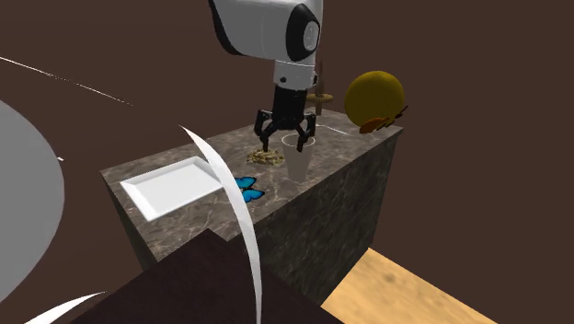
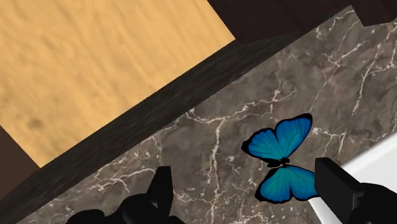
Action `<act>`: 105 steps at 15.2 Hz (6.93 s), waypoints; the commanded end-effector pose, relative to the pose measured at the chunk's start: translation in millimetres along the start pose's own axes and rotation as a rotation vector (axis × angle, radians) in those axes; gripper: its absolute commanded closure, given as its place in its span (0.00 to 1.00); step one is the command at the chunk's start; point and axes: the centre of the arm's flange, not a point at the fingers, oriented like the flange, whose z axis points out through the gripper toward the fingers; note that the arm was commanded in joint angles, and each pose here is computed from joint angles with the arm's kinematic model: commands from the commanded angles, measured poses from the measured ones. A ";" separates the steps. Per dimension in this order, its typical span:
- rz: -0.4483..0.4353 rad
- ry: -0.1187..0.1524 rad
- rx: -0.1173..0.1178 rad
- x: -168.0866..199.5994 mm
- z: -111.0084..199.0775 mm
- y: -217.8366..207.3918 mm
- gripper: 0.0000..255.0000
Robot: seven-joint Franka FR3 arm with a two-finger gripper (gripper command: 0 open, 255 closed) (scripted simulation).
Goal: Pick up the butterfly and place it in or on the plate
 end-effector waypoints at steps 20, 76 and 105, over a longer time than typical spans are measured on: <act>-0.210 0.034 0.036 77.2 99.9 -29.5 0.00; -0.247 0.234 -0.014 30.9 95.2 -77.4 1.00; -0.247 0.234 -0.014 242.5 83.0 33.6 1.00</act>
